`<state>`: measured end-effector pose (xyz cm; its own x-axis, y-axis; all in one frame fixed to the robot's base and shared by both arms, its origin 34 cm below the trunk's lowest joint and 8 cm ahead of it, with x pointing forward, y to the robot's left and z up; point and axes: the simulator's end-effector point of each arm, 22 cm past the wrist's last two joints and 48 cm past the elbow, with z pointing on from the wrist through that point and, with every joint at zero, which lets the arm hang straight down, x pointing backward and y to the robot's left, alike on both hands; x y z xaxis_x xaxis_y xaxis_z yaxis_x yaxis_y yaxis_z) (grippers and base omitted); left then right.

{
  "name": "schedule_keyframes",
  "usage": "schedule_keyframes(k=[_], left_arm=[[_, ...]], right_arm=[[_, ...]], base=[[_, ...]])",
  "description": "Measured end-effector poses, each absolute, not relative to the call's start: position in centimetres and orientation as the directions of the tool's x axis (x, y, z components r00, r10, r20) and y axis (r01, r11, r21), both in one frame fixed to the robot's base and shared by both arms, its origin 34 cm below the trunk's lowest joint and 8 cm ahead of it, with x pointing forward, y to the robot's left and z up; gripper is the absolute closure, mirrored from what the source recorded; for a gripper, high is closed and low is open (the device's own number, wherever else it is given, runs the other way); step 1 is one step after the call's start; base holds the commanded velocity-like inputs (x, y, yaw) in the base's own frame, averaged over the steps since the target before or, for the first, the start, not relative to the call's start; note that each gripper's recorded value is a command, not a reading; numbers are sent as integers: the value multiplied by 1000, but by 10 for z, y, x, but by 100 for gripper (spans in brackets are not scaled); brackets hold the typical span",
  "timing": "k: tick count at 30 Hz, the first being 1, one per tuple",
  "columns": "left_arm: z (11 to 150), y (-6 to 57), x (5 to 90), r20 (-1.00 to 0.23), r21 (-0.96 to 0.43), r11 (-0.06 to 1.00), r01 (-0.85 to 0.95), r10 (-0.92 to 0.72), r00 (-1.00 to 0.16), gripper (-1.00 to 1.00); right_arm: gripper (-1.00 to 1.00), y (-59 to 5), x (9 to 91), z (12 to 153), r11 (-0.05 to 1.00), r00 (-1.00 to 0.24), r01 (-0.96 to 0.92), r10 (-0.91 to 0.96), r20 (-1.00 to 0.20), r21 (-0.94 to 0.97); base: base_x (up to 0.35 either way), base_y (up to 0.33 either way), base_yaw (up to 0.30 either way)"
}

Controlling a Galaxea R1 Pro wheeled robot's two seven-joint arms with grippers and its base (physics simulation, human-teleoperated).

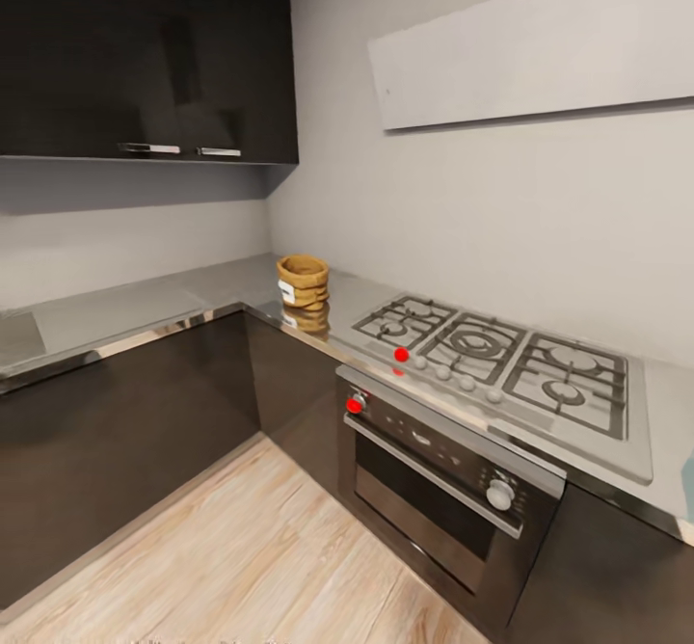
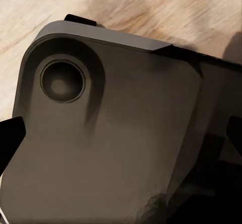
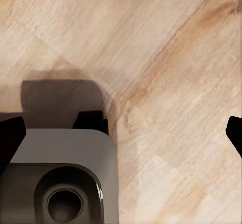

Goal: In the kitchen, take the popcorn bag from the countertop, put it into the microwave, and heat it until the popcorn is cooked so the cooked popcorn ends up inside the bag.

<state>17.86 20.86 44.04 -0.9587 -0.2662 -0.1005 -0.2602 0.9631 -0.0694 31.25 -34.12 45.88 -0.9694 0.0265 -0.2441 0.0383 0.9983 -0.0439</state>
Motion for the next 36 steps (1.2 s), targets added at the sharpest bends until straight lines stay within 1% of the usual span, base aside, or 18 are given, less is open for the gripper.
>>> schedule_keyframes(k=[3,6,23,36], left_arm=[[440,209,178,-100,-69,963,-261,-267,-959,-100],[440,209,178,-100,-69,963,-260,-266,-959,-100],[440,209,178,-100,-69,963,-261,-267,-959,-100],[440,209,178,-100,-69,963,-261,-267,-958,-100]], right_arm=[[-100,-341,313,459,998,-969,38,26,-245,-44],[-100,-341,313,459,998,-969,39,27,-244,-44],[-100,-341,312,459,998,-970,36,24,-243,-43],[-100,-341,312,459,999,-970,34,22,-244,-43]], base=[[0,0,245],[0,0,92],[114,0,3],[189,0,0]])
